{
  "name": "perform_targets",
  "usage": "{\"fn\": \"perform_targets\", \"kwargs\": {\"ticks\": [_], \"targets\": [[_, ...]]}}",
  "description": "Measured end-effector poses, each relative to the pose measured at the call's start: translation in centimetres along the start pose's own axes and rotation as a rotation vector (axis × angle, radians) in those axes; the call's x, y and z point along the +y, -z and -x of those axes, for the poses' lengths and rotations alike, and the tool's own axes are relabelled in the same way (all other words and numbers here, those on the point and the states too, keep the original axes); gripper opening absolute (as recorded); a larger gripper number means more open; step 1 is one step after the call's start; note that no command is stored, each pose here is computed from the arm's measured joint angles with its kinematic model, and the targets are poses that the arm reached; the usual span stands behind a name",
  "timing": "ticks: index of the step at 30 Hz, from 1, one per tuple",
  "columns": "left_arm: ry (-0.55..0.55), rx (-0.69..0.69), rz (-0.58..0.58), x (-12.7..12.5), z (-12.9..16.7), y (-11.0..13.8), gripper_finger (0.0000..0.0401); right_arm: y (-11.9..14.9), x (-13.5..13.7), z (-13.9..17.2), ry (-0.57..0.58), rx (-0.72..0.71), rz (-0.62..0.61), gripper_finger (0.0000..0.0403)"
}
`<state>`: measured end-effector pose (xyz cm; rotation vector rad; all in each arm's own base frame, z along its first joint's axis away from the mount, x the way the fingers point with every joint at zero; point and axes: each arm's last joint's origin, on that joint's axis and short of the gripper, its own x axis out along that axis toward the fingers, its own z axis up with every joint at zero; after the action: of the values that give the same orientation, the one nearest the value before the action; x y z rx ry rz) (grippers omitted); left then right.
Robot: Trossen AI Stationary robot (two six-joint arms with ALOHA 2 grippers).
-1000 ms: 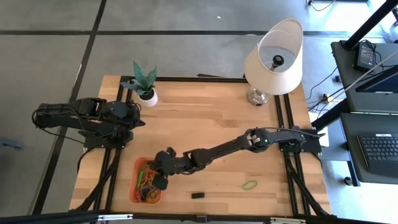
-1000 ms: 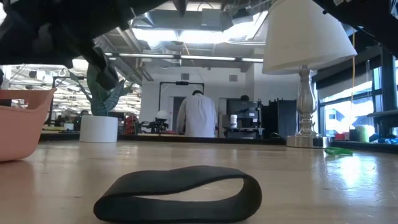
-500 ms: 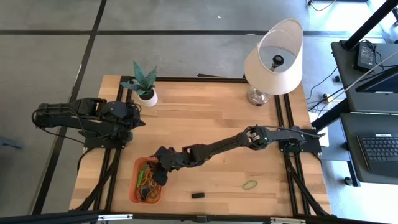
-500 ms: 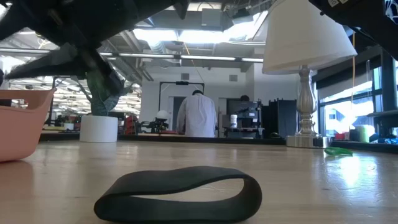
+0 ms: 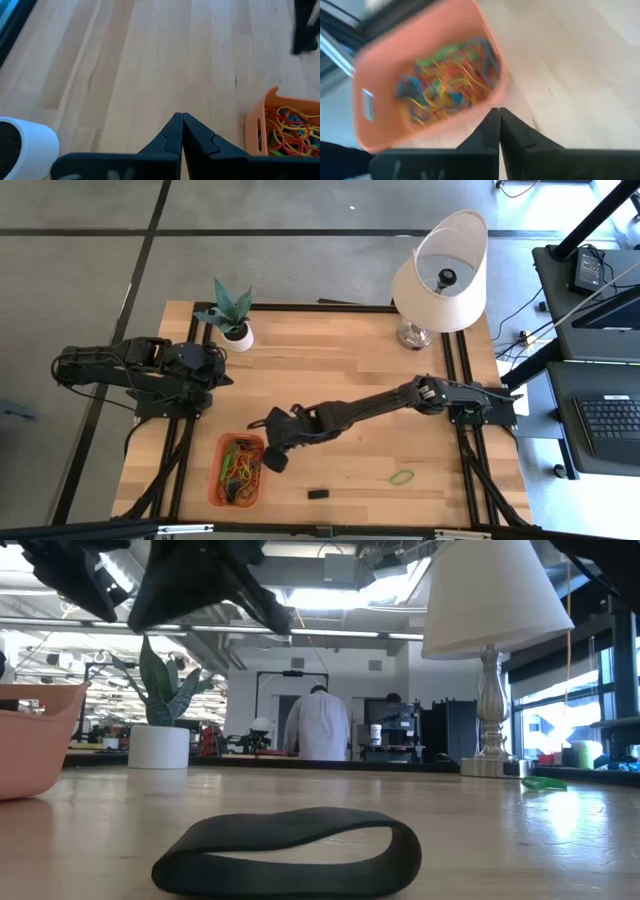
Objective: Pick and place rubber bands into bin
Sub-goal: Put the black rubber band into the orange bin
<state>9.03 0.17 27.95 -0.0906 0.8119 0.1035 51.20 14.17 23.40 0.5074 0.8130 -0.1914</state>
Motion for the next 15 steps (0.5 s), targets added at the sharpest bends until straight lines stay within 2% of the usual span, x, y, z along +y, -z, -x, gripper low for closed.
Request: {"fn": "perform_targets", "kwargs": {"ticks": [15], "targets": [[0.004,0.016,0.023,0.0,-0.2,-0.1,0.0003,3.3,-0.6,0.8,0.189,0.222,0.186,0.0002]]}}
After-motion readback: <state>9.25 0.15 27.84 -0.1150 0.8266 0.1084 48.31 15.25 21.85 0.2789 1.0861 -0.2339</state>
